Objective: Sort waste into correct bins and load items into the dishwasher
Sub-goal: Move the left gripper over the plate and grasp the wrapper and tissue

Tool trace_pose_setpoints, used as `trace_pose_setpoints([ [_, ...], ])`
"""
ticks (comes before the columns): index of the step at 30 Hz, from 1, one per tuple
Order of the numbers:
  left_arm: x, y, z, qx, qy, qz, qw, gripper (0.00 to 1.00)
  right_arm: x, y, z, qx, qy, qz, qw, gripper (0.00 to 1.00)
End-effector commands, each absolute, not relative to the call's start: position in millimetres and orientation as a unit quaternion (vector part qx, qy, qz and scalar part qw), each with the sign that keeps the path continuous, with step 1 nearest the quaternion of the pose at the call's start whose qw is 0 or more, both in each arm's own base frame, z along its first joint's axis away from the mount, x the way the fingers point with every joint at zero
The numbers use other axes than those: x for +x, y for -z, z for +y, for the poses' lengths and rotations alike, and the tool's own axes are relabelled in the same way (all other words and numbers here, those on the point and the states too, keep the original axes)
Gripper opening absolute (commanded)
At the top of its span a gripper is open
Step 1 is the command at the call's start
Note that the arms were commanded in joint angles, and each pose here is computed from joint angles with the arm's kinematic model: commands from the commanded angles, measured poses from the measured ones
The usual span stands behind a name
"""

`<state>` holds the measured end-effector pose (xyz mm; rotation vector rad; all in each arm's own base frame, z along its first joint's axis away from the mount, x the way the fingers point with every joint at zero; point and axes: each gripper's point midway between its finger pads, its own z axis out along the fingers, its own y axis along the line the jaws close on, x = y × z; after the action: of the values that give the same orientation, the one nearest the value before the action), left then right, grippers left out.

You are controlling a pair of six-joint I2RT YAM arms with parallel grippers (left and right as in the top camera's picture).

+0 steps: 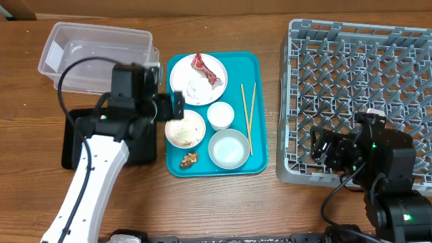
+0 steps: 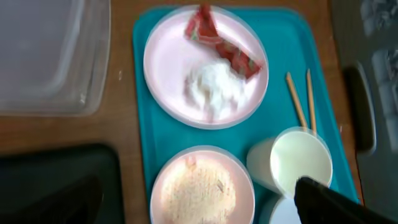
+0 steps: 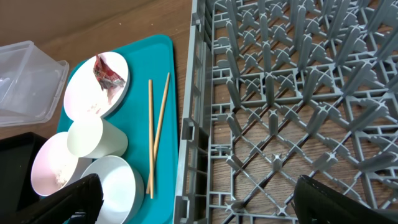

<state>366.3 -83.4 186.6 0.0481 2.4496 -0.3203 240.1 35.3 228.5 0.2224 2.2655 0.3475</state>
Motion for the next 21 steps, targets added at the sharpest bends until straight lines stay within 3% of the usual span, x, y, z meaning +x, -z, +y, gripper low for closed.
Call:
trace_pose_setpoints([
  [1, 394, -185, -90, 0.033, 0.096, 0.927, 0.360, 1.00, 242, -244, 32, 0.089, -0.133, 0.890, 0.427, 1.00],
  [11, 453, -131, -113, 0.043, 0.096, 0.919, 0.379, 1.00, 242, -243, 32, 0.089, -0.133, 0.890, 0.426, 1.00],
  [21, 465, -56, -137, 0.063, 0.118, 0.934, 0.333, 1.00, 242, -243, 32, 0.089, -0.133, 0.890, 0.426, 1.00],
])
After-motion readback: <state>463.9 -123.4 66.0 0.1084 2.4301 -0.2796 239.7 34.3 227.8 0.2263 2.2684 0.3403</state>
